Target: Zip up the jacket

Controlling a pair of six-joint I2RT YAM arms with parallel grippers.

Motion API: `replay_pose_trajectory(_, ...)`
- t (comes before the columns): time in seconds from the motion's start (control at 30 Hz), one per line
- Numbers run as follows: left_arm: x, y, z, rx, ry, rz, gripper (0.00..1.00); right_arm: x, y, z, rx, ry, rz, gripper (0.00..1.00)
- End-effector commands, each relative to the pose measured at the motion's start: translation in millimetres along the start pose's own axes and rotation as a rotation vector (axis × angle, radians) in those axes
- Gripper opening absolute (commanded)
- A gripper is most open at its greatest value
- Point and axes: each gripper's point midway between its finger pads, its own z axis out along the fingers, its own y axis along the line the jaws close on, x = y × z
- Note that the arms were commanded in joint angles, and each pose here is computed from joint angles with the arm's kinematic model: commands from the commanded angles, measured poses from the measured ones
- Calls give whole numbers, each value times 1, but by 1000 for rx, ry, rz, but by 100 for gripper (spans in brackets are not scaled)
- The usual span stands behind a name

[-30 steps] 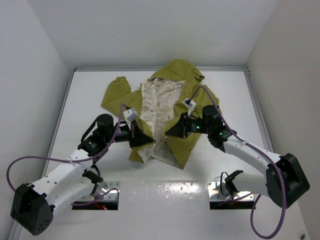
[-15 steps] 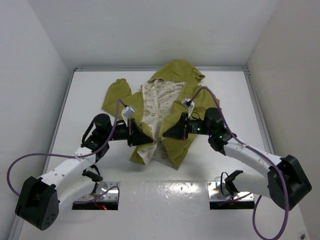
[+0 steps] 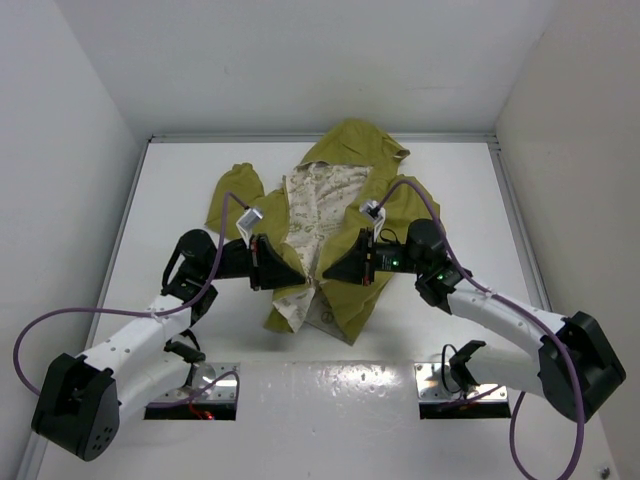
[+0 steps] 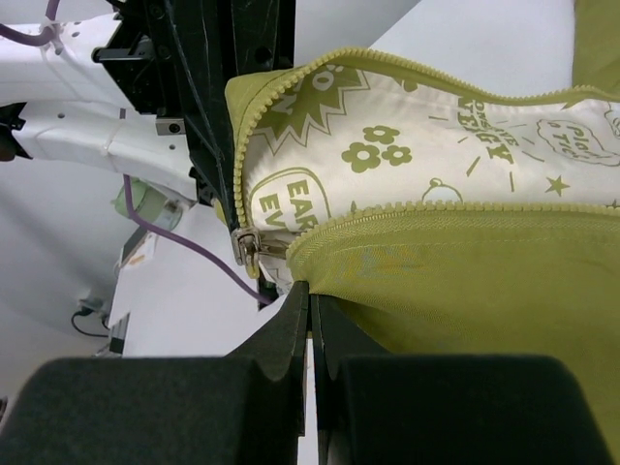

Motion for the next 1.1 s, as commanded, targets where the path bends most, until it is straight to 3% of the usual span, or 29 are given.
replay_pose_trajectory(0.0, -7, -14, -2, 49, 1, 54, 0, -32, 22, 3, -72, -80, -132, 0)
replay_pose_trajectory(0.37, -7, -7, -2, 32, 4, 28, 0, -40, 33, 2, -107, -93, -165, 0)
replay_pose_trajectory(1.07, -9, -5, 0, 34, 14, 37, 0, -14, 26, 7, -92, -8, -171, 0)
